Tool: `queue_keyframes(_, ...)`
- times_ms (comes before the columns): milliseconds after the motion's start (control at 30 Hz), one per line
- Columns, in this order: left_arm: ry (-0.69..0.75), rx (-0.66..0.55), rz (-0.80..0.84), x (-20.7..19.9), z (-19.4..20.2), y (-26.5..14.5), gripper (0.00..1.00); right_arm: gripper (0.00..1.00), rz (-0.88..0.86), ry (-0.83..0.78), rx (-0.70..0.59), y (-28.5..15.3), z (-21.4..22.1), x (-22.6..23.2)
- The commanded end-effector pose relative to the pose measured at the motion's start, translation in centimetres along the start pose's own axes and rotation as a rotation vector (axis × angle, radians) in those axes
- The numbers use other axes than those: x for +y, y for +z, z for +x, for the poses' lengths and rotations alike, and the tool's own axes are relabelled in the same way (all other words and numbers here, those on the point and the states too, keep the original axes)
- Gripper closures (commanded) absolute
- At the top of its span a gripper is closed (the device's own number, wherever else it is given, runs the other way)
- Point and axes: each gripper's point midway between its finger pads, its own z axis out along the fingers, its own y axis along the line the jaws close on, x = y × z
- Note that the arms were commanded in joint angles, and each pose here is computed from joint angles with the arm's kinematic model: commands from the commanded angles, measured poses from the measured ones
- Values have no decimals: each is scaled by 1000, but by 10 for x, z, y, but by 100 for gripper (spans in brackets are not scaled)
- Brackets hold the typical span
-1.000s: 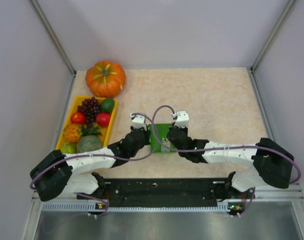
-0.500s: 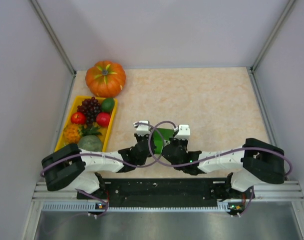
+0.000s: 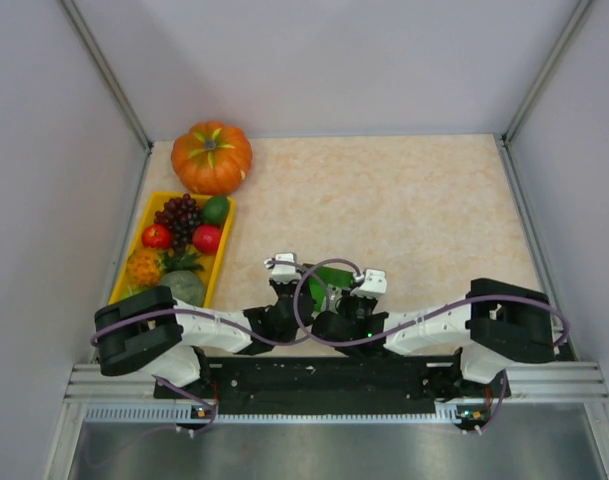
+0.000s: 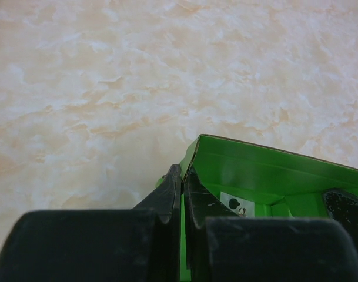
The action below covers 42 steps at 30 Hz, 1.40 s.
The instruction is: Fold the paper box
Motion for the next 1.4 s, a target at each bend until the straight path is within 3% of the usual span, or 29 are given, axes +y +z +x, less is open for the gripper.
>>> queue_keyframes(0, -26, 0, -39, 17, 16, -6, 100, 100, 2, -12, 0, -8, 12, -5)
queue_keyframes(367, -51, 36, 22, 23, 34, -16, 100, 100, -7, -122, 46, -15, 39, -14)
queue_keyframes(600, -19, 65, 39, 23, 40, -18, 100, 92, -32, -159, 74, -22, 42, -17)
queue_keyframes(767, -13, 59, 27, 28, 40, -20, 100, 78, -71, -176, 96, -32, 38, -16)
queue_keyframes(900, -18, 53, 14, 31, 41, -20, 100, 53, -109, -171, 119, -42, 30, -17)
queue_keyframes(1100, -11, 41, 1, 33, 40, -22, 100, 29, -224, -185, 221, -67, 0, -12)
queue_keyframes(1167, -8, 41, -2, 33, 41, -23, 100, 29, -282, -235, 277, -74, -1, -14)
queue_keyframes(1200, -12, 38, -1, 33, 40, -23, 100, 24, -317, -188, 291, -79, -12, -13)
queue_keyframes(1367, -6, 33, -2, 30, 39, -23, 100, 24, -436, -90, 391, -84, -31, -25)
